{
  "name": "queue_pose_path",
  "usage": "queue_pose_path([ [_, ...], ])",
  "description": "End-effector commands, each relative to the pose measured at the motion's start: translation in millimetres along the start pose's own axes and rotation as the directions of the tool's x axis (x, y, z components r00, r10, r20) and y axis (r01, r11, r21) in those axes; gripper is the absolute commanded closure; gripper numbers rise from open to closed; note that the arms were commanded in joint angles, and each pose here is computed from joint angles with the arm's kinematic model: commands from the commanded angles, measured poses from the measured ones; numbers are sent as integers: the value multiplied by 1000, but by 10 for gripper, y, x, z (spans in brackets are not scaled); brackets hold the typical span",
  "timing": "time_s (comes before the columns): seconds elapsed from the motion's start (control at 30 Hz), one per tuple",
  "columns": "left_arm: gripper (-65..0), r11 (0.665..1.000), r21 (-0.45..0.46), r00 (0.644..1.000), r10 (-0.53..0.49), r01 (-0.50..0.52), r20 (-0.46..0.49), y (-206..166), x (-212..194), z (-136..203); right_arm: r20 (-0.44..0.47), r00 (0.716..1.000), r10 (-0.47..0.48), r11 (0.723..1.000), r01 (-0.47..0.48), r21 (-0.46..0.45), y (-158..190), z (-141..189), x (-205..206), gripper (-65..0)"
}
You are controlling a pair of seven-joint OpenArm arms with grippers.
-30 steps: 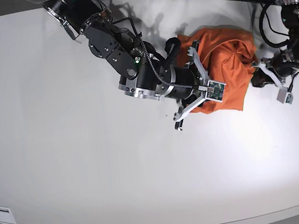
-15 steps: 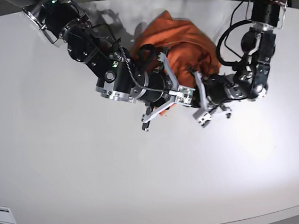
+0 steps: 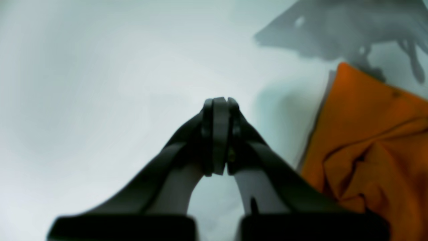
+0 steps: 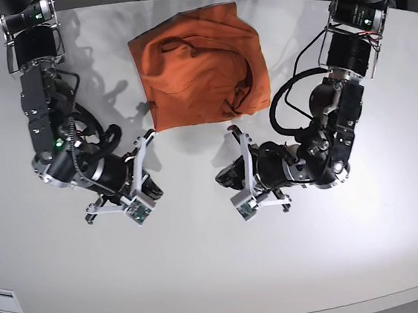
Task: Fold the T-shirt properly
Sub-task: 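Move both grippers to the bundle's sides and grasp its edges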
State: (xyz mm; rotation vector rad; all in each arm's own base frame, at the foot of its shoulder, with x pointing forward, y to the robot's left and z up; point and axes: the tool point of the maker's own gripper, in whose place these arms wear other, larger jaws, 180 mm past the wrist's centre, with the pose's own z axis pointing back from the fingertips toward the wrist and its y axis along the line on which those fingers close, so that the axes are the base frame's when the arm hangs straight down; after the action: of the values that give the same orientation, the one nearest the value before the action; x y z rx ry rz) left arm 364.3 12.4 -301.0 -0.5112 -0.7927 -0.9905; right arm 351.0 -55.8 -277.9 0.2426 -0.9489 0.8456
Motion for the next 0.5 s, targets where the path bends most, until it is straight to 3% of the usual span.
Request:
queue_pose_path([
  [0.0, 0, 1000, -5, 998, -14, 14, 67, 86, 194, 177, 74, 997, 0, 999, -3, 51, 29, 84, 162, 0],
  [0.1, 0, 984, -127, 981, 141, -125, 134, 40, 227, 469, 136, 985, -109, 965, 73, 251, 267, 284, 175, 0],
  [0.23, 0, 912, -368, 938, 273, -182, 213, -236, 359, 830, 119, 967, -227, 876, 149, 459, 596, 479, 168, 0],
  [0.27, 0, 894, -411, 919, 301, -180, 253, -281, 432, 898, 114, 964, -238, 860, 155, 485, 648, 500, 168, 0],
  [0.47, 0, 864, -451, 919, 340, -222, 199, -607, 140, 823, 51, 956, -288, 817, 218, 534, 879, 525, -46, 0],
])
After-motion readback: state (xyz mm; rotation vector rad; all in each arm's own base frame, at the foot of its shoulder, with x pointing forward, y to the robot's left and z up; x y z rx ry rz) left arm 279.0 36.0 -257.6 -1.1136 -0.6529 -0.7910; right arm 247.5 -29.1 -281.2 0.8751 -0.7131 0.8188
